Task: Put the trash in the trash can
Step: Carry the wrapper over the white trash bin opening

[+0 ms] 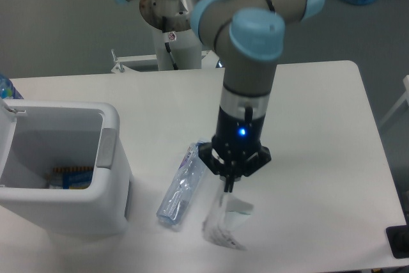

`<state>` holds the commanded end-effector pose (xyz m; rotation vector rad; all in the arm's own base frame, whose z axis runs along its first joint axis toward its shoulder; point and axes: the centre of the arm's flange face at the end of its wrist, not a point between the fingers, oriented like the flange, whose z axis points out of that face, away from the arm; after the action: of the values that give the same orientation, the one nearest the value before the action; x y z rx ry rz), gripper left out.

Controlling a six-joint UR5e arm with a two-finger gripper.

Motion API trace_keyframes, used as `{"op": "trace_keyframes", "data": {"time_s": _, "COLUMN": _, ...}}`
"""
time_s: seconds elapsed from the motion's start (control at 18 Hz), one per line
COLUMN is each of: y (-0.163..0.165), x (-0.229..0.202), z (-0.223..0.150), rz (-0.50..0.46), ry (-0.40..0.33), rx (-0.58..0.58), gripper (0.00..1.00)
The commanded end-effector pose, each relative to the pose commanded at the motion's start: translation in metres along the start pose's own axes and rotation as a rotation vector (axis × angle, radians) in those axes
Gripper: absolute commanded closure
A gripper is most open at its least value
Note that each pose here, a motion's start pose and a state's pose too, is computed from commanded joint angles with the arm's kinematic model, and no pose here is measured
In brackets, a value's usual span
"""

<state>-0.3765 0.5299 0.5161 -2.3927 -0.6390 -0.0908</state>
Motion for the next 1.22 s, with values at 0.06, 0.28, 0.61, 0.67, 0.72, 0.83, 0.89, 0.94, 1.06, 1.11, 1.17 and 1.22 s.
{"op": "trace_keyframes", "data": {"time_s": 0.06, "y": -0.003, "x": 0.013, "z": -0.02, "rz": -0.029, "ry": 0.031, "rx": 0.036, "gripper": 0.97}}
{"op": "trace_keyframes", "data": {"time_s": 0.28, "y": 0.001, "x": 0.059, "z": -0.054, "rz": -0.072, "ry": 0.142, "rx": 0.083, "gripper": 0.97}}
{"op": "trace_keyframes", "data": {"time_s": 0.61, "y": 0.012, "x": 0.129, "z": -0.073, "rz": -0.037, "ry": 0.226, "rx": 0.085, "gripper": 0.97}}
{"op": "trace_keyframes", "data": {"time_s": 0.67, "y": 0.019, "x": 0.142, "z": -0.072, "rz": -0.024, "ry": 0.238, "rx": 0.074, "gripper": 0.97}}
{"op": "trace_keyframes", "data": {"time_s": 0.72, "y": 0.027, "x": 0.154, "z": -0.067, "rz": -0.012, "ry": 0.25, "rx": 0.056, "gripper": 0.97}}
{"op": "trace_keyframes", "data": {"time_s": 0.83, "y": 0.042, "x": 0.175, "z": -0.055, "rz": 0.014, "ry": 0.276, "rx": 0.022, "gripper": 0.97}}
{"op": "trace_keyframes", "data": {"time_s": 0.89, "y": 0.05, "x": 0.186, "z": -0.049, "rz": 0.026, "ry": 0.285, "rx": 0.004, "gripper": 0.97}}
{"op": "trace_keyframes", "data": {"time_s": 0.94, "y": 0.056, "x": 0.193, "z": -0.047, "rz": 0.034, "ry": 0.291, "rx": -0.006, "gripper": 0.97}}
{"op": "trace_keyframes", "data": {"time_s": 1.06, "y": 0.067, "x": 0.196, "z": -0.04, "rz": 0.035, "ry": 0.297, "rx": -0.029, "gripper": 0.96}}
{"op": "trace_keyframes", "data": {"time_s": 1.11, "y": 0.072, "x": 0.199, "z": -0.035, "rz": 0.036, "ry": 0.302, "rx": -0.041, "gripper": 0.96}}
{"op": "trace_keyframes", "data": {"time_s": 1.17, "y": 0.076, "x": 0.2, "z": -0.031, "rz": 0.038, "ry": 0.303, "rx": -0.049, "gripper": 0.96}}
{"op": "trace_keyframes", "data": {"time_s": 1.22, "y": 0.08, "x": 0.198, "z": -0.025, "rz": 0.034, "ry": 0.302, "rx": -0.062, "gripper": 0.95}}
